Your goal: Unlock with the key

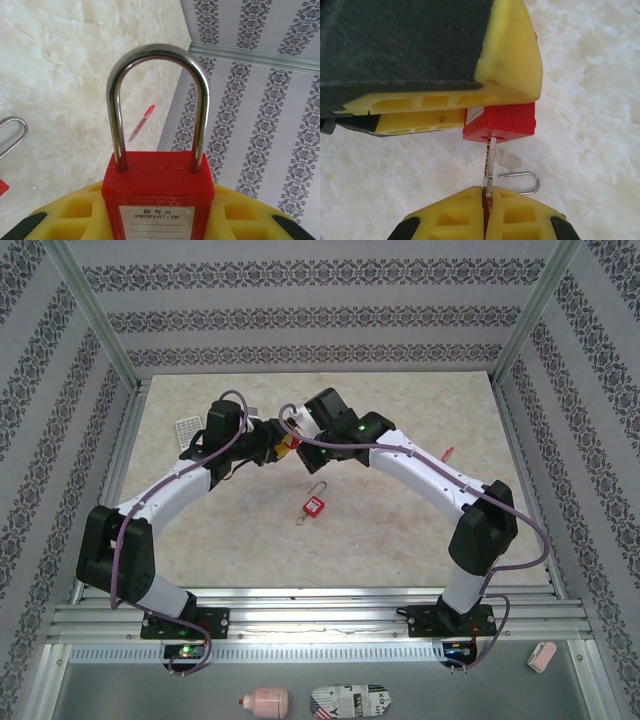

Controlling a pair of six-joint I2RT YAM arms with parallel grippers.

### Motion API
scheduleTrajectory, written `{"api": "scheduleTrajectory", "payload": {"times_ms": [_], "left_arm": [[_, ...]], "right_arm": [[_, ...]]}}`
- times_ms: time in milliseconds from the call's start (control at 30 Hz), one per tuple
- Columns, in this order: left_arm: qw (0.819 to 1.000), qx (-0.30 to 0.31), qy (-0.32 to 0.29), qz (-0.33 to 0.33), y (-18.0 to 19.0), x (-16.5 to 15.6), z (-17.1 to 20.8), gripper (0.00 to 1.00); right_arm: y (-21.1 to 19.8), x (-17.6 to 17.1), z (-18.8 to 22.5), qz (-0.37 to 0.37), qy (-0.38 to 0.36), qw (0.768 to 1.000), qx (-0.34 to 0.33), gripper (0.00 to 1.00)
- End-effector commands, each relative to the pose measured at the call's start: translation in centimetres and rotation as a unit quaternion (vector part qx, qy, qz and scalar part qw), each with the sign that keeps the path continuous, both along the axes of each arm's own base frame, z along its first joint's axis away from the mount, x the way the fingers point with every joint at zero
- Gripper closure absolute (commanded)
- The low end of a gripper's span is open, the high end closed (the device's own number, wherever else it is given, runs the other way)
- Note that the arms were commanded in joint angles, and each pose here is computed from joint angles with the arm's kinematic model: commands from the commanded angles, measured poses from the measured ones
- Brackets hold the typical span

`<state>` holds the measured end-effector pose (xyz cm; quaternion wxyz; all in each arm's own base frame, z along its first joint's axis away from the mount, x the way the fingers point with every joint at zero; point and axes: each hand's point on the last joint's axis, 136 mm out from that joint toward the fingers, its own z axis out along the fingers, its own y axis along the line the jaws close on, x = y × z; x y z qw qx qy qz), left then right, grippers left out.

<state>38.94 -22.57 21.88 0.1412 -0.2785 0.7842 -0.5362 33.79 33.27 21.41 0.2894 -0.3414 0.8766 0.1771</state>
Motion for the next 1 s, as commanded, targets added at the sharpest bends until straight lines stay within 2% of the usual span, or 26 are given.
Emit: {"api": "scheduleTrajectory", "payload": {"times_ms": [0,233,433,667,967], "left_arm": [[0.991,-0.011,0.054,-0.122,-4.6,-4.9,-1.3,1.00],[0.987,-0.017,0.074,-0.142,-5.5,-4.8,-1.1,1.00],[0.984,-0.006,0.078,-0.157,-5.7,-4.8,0.0,1.00],[0.987,-0.019,0.054,-0.147,-6.2,-5.3,0.0,1.00],[0.989,-0.040,0.014,-0.145,-6.8,-5.4,1.1,1.00]], "right_arm": [[4.9,1.1,7.4,0.082,-0.151,0.980,0.096,1.00],[5.5,-1.1,5.5,0.145,-0.194,0.970,0.029,1.00],[5.3,-1.0,5.5,0.138,-0.196,0.970,0.032,1.00],[3.4,0.7,7.3,0.072,-0.118,0.978,0.157,1.00],[2.1,2.4,8.3,0.035,-0.064,0.966,0.249,1.00]]}}
